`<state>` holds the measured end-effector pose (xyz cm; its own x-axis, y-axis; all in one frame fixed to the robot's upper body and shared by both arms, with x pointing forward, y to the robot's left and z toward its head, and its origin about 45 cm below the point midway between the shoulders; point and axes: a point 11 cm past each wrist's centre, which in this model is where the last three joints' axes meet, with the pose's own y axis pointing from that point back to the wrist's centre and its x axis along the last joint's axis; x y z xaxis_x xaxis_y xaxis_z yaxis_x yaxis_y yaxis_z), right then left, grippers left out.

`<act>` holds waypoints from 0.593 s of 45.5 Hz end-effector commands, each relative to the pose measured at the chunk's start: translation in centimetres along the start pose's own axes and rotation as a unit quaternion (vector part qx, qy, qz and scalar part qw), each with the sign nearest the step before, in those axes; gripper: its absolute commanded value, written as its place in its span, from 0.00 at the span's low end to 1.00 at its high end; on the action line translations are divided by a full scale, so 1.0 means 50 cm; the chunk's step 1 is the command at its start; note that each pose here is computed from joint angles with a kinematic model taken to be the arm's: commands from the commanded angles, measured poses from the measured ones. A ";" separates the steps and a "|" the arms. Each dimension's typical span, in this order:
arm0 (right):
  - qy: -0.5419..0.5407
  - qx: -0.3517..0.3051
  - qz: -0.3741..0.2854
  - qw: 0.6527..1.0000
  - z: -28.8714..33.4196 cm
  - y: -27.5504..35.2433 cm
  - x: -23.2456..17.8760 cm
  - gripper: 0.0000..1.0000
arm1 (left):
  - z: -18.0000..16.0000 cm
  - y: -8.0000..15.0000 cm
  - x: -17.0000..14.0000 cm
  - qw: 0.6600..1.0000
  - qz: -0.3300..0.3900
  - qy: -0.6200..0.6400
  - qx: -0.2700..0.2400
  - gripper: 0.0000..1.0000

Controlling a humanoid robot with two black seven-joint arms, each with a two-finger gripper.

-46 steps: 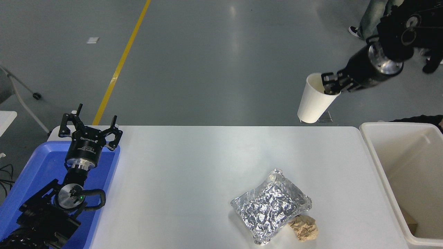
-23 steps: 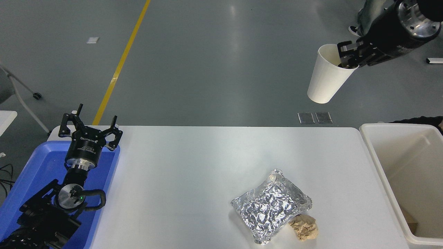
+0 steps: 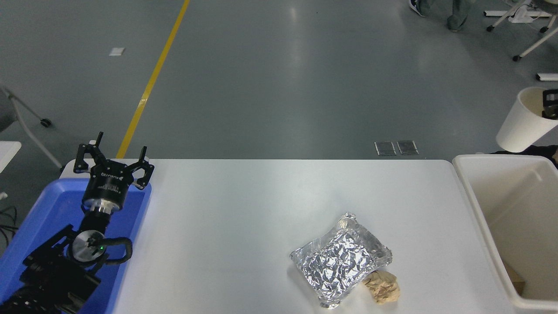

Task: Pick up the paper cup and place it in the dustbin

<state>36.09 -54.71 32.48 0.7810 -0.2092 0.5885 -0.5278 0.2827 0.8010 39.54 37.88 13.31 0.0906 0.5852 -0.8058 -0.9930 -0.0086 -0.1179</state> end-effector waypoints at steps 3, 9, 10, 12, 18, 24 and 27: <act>-0.097 -0.047 0.026 0.994 0.124 -0.195 -0.231 0.00 | 0.000 0.000 0.000 1.000 0.000 0.000 0.000 1.00; -0.152 -0.054 0.022 0.987 0.116 -0.266 -0.327 0.00 | 0.000 0.000 0.000 1.000 0.000 0.000 0.000 1.00; -0.156 -0.052 0.020 0.986 0.108 -0.274 -0.339 0.00 | 0.000 0.000 0.000 1.000 0.000 0.000 0.000 1.00; -0.161 -0.048 0.014 0.986 0.089 -0.290 -0.362 0.00 | 0.000 0.000 0.000 1.000 0.000 0.000 0.000 1.00; -0.154 -0.042 0.011 0.987 0.055 -0.314 -0.410 0.00 | 0.000 0.000 0.000 1.000 0.001 0.000 0.000 1.00; -0.153 -0.040 0.014 0.987 0.047 -0.318 -0.412 0.00 | 0.000 0.000 0.000 1.000 0.001 0.000 0.000 1.00; -0.155 -0.040 0.018 0.987 0.050 -0.315 -0.405 0.09 | 0.000 0.000 0.000 1.000 0.001 0.000 0.000 1.00</act>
<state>29.76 -57.39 10.82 0.6444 -0.4362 0.6281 -0.5251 0.3446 0.7781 39.55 37.88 13.32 0.0905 0.5853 -0.8058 -0.9930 -0.0088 -0.1179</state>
